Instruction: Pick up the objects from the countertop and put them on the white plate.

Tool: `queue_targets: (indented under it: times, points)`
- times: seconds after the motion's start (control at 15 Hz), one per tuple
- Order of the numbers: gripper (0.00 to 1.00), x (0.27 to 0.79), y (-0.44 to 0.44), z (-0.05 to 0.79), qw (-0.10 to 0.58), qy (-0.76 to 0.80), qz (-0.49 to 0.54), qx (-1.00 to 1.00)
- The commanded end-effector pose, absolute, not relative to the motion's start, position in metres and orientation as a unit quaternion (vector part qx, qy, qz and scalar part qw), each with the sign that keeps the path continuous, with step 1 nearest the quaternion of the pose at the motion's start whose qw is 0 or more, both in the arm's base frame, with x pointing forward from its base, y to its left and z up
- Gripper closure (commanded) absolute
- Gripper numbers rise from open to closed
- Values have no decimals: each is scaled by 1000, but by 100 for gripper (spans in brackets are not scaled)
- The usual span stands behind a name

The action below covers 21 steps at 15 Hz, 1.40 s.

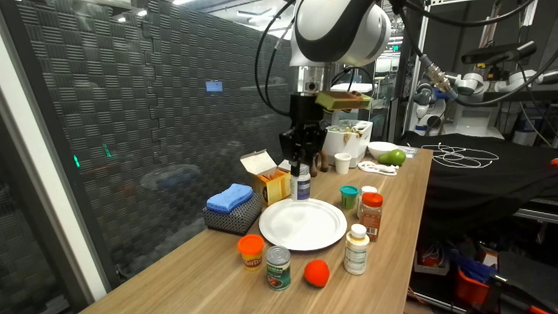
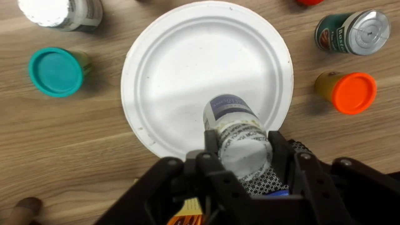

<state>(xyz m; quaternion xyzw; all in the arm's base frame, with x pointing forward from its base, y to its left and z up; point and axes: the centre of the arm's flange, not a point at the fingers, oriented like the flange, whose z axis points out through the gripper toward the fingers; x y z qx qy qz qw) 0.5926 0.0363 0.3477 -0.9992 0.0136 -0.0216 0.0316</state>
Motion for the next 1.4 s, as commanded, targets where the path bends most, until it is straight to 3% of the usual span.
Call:
queue_targets:
  times: [0.0,0.93,1.0,1.07,1.33]
  points:
    - [80,608,45,329,27,-2,-52,-998]
    - [80,621,34,279,9,-3,-70,-998]
    - [76,621,33,278,7,-5,-69,-998]
    - [35,621,32,276,2,-7,-72,-997]
    - [9,617,22,294,2,2,-89,-996]
